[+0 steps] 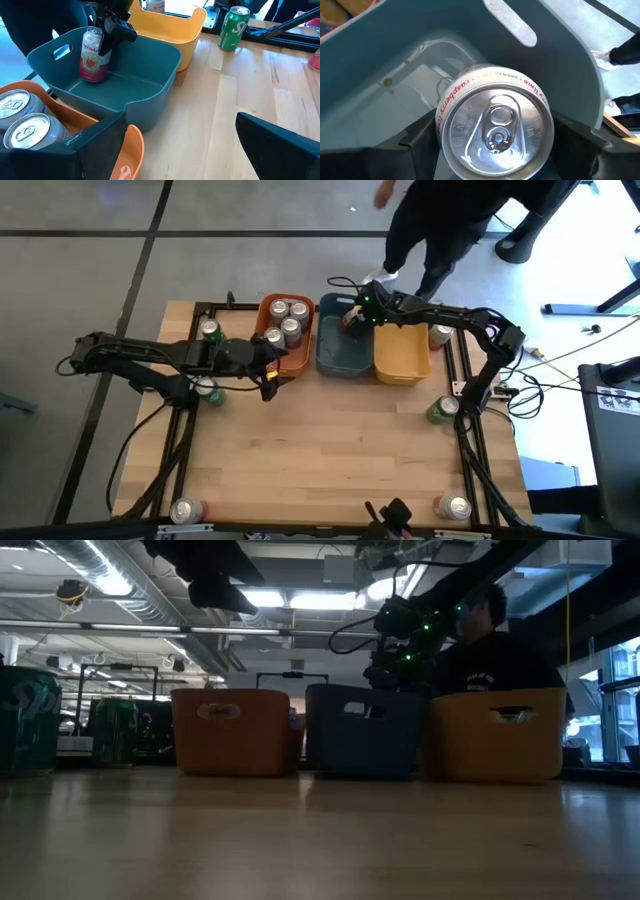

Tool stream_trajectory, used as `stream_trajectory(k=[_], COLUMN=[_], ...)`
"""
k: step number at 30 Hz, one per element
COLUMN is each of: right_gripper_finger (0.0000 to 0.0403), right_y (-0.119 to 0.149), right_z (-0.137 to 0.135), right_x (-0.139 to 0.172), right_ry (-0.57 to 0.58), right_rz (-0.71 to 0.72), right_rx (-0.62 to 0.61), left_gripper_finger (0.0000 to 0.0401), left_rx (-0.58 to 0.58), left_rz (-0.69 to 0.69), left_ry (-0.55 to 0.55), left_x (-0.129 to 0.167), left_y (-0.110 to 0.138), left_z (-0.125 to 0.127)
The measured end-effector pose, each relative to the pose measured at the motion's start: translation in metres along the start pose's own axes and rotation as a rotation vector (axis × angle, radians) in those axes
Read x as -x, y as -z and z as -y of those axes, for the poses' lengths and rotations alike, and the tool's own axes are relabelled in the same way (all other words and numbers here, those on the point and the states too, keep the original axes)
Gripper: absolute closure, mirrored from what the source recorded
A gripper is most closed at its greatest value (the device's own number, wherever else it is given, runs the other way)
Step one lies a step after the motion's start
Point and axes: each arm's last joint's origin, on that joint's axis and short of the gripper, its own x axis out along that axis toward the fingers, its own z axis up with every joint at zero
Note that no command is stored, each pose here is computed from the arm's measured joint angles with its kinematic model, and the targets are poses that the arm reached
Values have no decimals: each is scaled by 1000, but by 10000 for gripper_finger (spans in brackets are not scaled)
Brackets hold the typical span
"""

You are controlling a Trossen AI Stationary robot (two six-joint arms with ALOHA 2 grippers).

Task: Sort soda cans
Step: Put the middle right pink-white soda can into the blue bin

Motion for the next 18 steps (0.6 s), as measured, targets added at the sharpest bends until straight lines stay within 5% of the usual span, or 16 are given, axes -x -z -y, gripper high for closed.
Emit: stream_trajectory(k=[18], right_gripper_finger=[113], right_y=[-27], right_z=[-12], right_x=[24], right_ry=[40], right_rz=[12], right_rx=[-43], left_gripper_finger=[38], left_rx=[-30], left_rz=[3], left_ry=[0], left_x=[0], left_y=[0], left_z=[0])
